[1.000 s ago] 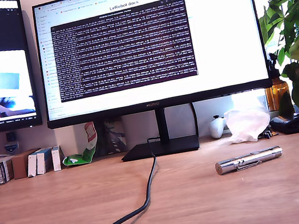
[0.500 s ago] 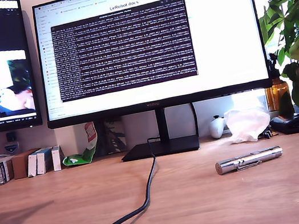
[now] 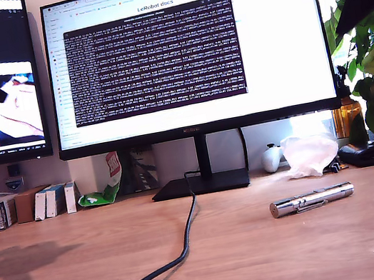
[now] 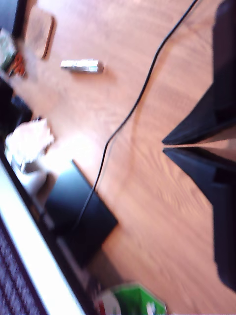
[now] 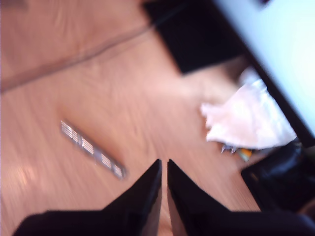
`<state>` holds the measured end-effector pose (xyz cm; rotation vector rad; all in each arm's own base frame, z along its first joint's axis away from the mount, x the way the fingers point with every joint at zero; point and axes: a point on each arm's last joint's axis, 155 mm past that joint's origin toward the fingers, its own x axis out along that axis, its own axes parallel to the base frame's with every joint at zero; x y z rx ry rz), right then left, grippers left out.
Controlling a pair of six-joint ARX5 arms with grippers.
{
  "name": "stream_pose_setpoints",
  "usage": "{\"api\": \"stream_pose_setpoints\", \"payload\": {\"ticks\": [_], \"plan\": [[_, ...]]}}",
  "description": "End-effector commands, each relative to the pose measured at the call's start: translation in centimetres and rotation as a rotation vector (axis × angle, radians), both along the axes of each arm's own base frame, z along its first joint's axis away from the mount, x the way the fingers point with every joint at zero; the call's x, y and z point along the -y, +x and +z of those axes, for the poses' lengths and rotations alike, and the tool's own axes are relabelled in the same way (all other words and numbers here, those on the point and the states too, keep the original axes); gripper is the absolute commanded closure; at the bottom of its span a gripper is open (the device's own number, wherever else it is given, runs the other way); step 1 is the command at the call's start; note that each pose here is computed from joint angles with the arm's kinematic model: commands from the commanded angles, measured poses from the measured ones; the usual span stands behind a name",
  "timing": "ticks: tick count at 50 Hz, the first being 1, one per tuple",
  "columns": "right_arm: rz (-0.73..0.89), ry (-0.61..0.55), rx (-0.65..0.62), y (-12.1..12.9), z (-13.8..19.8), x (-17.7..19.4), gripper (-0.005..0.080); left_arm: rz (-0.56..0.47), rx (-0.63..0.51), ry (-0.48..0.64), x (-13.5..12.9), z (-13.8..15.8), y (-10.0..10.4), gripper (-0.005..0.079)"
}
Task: Pick the metallic laser pointer with your right arm, pass it to your left arm, then place it down to the left side of the table
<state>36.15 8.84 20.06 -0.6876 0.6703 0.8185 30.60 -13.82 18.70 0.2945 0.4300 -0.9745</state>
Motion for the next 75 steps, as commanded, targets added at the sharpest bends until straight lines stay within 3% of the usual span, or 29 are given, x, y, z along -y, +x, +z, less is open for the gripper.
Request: {"api": "stream_pose_setpoints", "payload": {"ticks": [1, 10, 17, 24, 31, 57, 59, 65, 75], "plan": [[0.03, -0.105, -0.006, 0.5, -0.9, 0.4, 0.0763, -0.023, -0.019, 0.004, 0.6, -0.5, 0.1, 0.0762], [0.152, -0.448, -0.064, -0.1, -4.5, 2.3, 0.0763, -0.102, -0.046, 0.043, 2.1, -2.5, -0.5, 0.0762], [0.278, -0.572, -0.087, -0.7, -5.9, 2.0, 0.0763, -0.159, -0.029, 0.106, 2.9, -4.0, -0.7, 0.0762], [0.418, -0.647, -0.06, -0.8, -6.6, 0.5, 0.0763, -0.188, -0.089, 0.137, 3.5, -6.0, -1.3, 0.0762], [0.472, -0.658, -0.081, -1.0, -7.8, -0.7, 0.0762, -0.208, -0.141, 0.169, 4.1, -7.6, -1.9, 0.0762], [0.551, -0.628, -0.093, 0.3, -11.6, -4.1, 0.0749, -0.21, -0.103, 0.231, 4.1, -8.1, -1.5, 0.0762], [0.557, -0.629, -0.106, 0.1, -11.9, -4.1, 0.0717, -0.209, -0.096, 0.23, 4.1, -8.0, -1.4, 0.0762], [0.536, -0.6, -0.135, 0.0, -12.8, -4.6, 0.0473, -0.208, -0.087, 0.229, 4.2, -7.9, -1.2, 0.0762], [0.536, -0.591, -0.151, -0.3, -13.1, -4.8, 0.0443, -0.206, -0.071, 0.227, 4.2, -7.7, -0.9, 0.0762]]}}
